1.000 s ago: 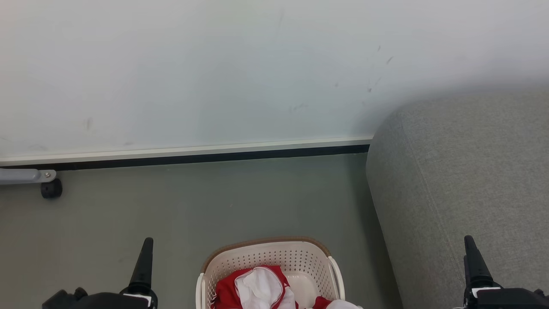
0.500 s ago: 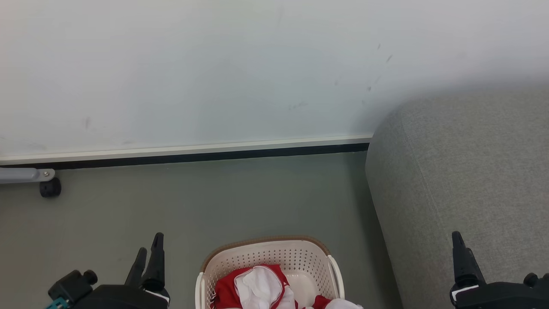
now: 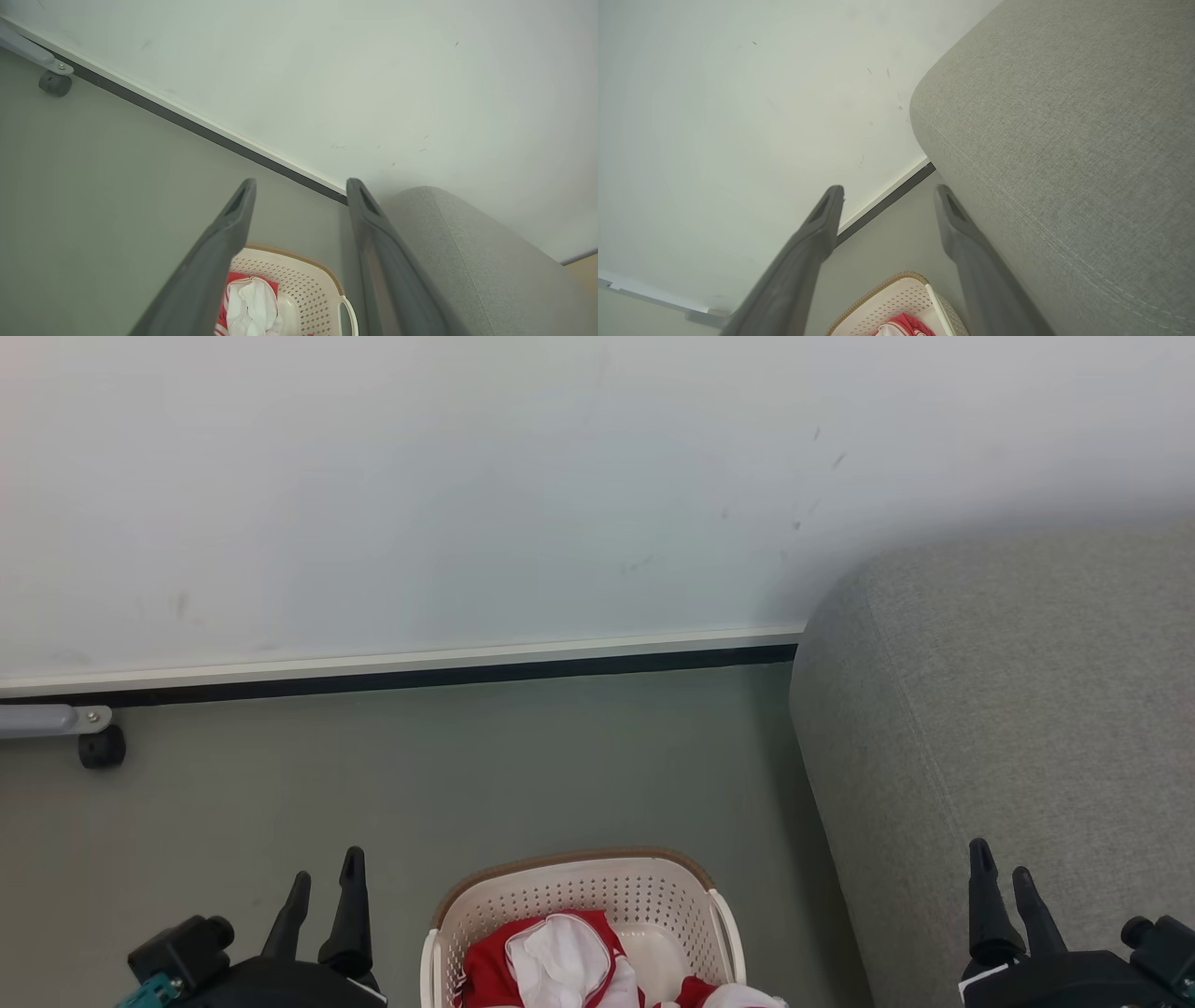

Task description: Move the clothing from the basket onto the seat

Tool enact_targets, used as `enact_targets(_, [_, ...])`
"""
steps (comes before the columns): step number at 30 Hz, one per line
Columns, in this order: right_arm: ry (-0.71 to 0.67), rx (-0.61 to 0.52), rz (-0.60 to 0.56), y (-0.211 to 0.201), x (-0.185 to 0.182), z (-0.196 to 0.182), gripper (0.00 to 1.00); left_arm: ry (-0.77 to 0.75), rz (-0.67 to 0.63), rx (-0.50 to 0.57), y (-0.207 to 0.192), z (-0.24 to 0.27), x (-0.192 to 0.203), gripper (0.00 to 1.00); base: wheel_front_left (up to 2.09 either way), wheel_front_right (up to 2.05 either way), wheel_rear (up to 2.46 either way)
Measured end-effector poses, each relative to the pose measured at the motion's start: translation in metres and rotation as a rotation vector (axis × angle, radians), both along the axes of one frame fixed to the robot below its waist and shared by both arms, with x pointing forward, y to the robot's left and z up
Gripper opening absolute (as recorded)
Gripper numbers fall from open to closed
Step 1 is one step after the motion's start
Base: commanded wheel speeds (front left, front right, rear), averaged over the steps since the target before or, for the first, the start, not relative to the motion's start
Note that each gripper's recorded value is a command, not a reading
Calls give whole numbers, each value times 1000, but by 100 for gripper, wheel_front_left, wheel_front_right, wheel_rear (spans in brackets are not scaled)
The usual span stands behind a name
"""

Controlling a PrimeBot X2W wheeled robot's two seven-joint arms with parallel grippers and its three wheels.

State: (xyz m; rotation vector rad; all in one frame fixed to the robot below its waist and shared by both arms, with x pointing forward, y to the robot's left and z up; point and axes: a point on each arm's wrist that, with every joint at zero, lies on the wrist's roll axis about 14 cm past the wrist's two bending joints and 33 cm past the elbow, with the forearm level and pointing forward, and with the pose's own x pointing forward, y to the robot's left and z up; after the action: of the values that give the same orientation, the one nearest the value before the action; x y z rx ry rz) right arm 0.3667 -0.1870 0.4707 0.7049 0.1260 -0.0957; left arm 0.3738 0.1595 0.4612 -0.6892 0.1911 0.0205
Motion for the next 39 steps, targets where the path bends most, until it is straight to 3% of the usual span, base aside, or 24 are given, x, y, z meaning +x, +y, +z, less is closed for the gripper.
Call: enact_targets(39, [-167, -622, 90, 21, -12, 29, 100, -145, -29, 568, -2, 13, -8, 100, 0, 0, 0])
